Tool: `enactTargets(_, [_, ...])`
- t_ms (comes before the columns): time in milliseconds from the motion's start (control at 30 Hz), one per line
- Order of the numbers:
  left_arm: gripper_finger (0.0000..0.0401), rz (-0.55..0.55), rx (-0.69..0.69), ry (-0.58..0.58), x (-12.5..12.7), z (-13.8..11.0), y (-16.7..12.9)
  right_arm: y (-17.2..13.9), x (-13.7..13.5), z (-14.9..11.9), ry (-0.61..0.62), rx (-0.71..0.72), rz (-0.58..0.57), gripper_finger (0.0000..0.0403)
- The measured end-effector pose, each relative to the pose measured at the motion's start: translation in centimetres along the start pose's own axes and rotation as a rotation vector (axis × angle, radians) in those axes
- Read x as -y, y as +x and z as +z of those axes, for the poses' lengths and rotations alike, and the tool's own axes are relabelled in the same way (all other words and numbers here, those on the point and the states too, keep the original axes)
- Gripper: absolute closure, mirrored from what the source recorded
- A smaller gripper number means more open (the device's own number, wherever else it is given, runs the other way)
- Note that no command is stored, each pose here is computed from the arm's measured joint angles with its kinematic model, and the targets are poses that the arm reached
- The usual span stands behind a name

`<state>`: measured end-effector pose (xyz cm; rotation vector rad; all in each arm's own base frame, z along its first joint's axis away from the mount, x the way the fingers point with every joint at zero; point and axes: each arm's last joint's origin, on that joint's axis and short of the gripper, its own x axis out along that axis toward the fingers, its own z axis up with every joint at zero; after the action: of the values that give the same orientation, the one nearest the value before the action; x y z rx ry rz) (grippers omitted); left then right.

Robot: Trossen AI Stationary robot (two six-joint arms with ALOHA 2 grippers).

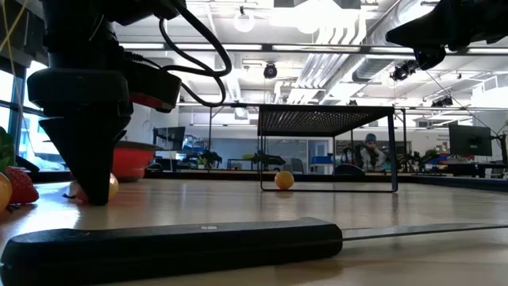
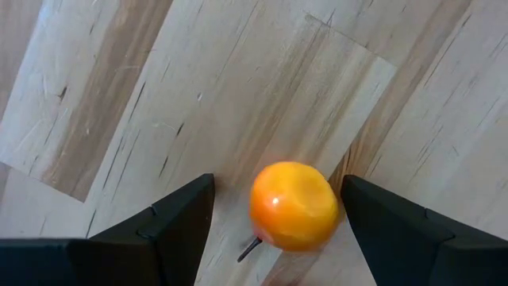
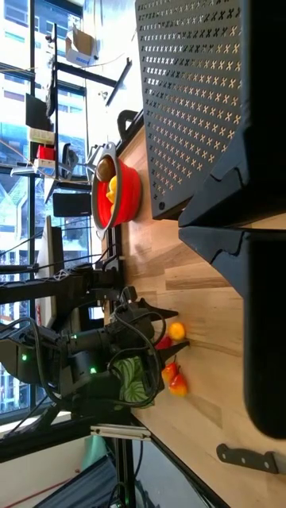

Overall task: Pick & Place Fruit
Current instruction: Put the orange pear into the strainer bowl

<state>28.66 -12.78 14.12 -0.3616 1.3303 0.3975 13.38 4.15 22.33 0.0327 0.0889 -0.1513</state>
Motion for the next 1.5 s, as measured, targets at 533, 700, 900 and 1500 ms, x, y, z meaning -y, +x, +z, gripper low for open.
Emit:
enactTargets(533, [0.0207, 0.000, 0.006, -0.001, 0.03, 0.02, 0.04, 0.00, 0.00, 0.00, 0.000, 0.000, 0.000, 0.0400])
enactTargets(700, [0.0220, -0.001, 0.008, -0.002, 0.05, 0.03, 0.04, 0.00, 0.00, 0.00, 0.000, 0.000, 0.000, 0.0400])
enactTargets(900, [0.0222, -0.010, 0.014, -0.006, 0.11, 0.08, 0.07, 0.00, 0.01, 0.00, 0.000, 0.000, 0.000, 0.0400])
enactTargets(1500, [0.0222, -0.014, 0.016, -0.081, 0.14, 0.12, 0.06, 0.00, 0.00, 0.00, 0.000, 0.000, 0.000, 0.0400])
